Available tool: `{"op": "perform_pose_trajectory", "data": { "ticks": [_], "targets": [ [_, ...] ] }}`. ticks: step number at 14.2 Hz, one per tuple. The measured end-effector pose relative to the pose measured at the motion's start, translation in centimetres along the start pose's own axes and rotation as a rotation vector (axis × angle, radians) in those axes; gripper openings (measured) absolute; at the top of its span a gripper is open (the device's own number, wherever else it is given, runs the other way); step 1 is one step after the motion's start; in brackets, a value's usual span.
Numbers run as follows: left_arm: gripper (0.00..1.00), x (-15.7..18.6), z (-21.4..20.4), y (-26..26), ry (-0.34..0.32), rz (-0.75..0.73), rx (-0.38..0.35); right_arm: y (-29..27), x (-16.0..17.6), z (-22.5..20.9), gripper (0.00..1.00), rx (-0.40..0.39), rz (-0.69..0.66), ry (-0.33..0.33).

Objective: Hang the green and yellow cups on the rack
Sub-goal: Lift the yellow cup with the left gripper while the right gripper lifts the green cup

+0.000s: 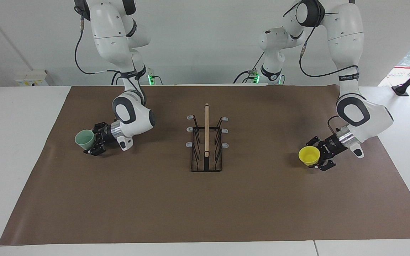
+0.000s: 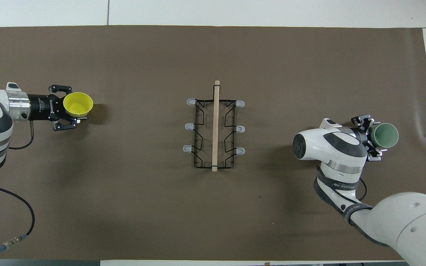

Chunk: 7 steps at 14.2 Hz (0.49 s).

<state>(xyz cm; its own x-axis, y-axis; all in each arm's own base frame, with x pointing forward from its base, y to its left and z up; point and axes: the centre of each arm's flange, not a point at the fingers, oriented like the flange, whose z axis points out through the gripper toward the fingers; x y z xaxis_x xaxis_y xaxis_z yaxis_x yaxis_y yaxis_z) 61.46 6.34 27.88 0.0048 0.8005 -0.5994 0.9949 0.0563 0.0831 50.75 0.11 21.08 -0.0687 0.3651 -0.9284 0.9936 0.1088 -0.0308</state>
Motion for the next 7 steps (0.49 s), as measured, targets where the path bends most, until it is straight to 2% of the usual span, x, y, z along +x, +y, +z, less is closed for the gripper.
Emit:
{"op": "perform_pose_trajectory", "data": {
  "ticks": [2, 4, 7],
  "targets": [
    [0.65, -0.9, -1.2, 0.4, 0.002, 0.023, -0.021, -0.1, -0.2, 0.1, 0.68, 0.013, 0.054, -0.025],
    [0.65, -2.8, -3.6, 1.1, 0.015, 0.066, -0.055, -0.1, -0.4, -0.1, 0.67, 0.015, 0.110, -0.040],
    [0.65, -7.3, -7.0, 1.2, 0.105, 0.209, -0.041, 1.6, -2.0, -0.6, 0.67, 0.005, 0.182, -0.041]
  ]
}}
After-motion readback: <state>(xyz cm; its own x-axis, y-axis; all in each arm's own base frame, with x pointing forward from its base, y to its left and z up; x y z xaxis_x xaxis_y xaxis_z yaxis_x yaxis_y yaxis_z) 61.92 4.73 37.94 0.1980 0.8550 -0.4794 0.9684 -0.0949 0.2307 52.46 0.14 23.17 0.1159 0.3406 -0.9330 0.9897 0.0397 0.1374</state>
